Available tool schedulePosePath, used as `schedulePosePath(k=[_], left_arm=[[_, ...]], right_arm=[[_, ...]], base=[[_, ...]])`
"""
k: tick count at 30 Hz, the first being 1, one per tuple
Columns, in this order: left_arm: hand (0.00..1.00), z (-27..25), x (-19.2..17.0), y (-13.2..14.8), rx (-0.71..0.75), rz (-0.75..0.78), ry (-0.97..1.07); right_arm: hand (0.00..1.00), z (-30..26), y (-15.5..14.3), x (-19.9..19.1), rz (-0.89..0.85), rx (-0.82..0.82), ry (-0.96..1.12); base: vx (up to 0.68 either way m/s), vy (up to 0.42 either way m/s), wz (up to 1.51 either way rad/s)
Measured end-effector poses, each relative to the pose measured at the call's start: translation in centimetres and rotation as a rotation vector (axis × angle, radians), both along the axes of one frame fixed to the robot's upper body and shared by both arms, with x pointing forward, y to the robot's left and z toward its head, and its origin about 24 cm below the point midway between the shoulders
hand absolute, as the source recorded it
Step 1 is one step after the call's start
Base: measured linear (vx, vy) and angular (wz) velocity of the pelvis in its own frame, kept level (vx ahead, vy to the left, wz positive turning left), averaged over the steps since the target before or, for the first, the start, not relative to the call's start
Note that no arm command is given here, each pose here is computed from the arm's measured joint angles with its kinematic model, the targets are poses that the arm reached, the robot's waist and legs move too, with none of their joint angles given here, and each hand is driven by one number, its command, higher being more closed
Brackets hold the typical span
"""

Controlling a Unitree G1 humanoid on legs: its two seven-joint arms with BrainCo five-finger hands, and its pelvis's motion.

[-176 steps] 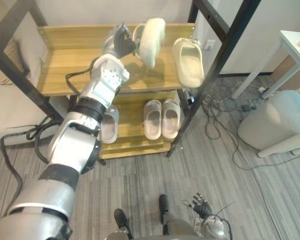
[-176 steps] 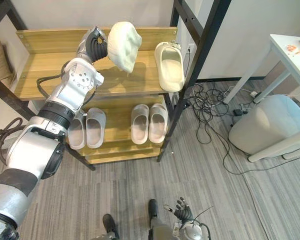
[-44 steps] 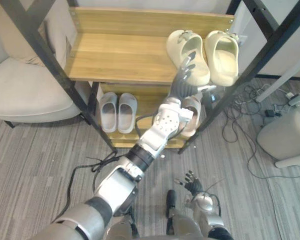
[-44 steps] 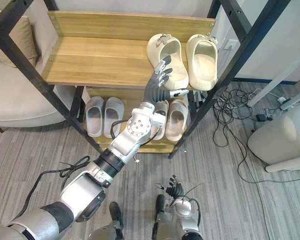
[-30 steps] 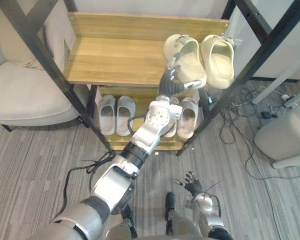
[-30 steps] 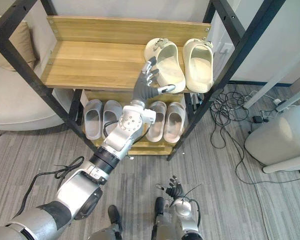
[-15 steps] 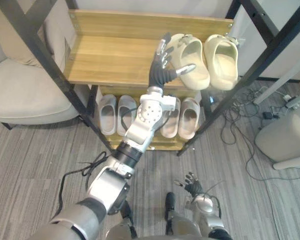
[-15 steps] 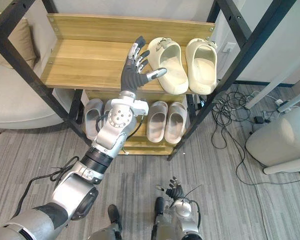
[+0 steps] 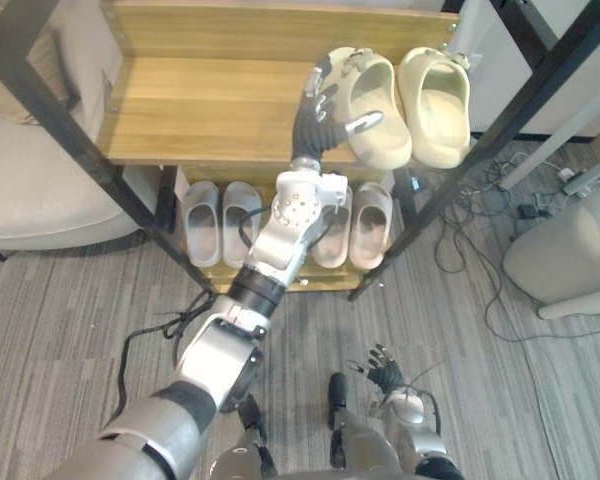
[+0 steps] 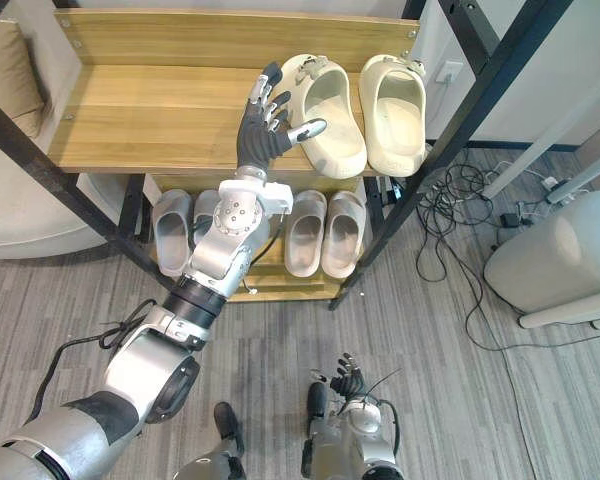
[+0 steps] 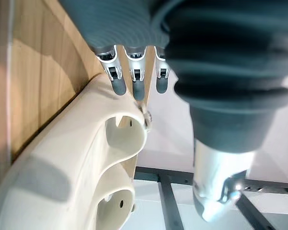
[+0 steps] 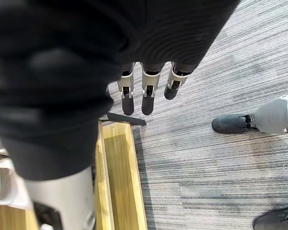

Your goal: Organize the slippers on the shoe rack

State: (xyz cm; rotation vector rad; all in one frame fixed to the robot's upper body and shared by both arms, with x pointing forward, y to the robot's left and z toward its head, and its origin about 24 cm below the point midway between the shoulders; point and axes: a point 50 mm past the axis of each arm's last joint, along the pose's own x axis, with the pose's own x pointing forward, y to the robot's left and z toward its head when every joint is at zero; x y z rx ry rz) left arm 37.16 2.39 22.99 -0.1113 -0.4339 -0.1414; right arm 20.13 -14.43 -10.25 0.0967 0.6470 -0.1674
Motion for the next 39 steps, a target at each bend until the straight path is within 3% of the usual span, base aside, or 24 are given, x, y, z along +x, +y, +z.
schedulePosePath(k=[30, 39], left_arm=[[0.00, 2.9, 0.4, -2.2, -0.018, -0.034, -0.016], [0.00, 4.1, 0.9, 2.1, -0.023, 0.067, -0.086]], right_arm=[[0.00, 0.8, 0.4, 1.3, -0.035, 0.027, -0.039], [0.00, 0.2, 0.3, 0.4, -0.040, 0.028, -0.012]], base=[[0.02, 0.050, -0.05], [0.03, 0.042, 0.05]])
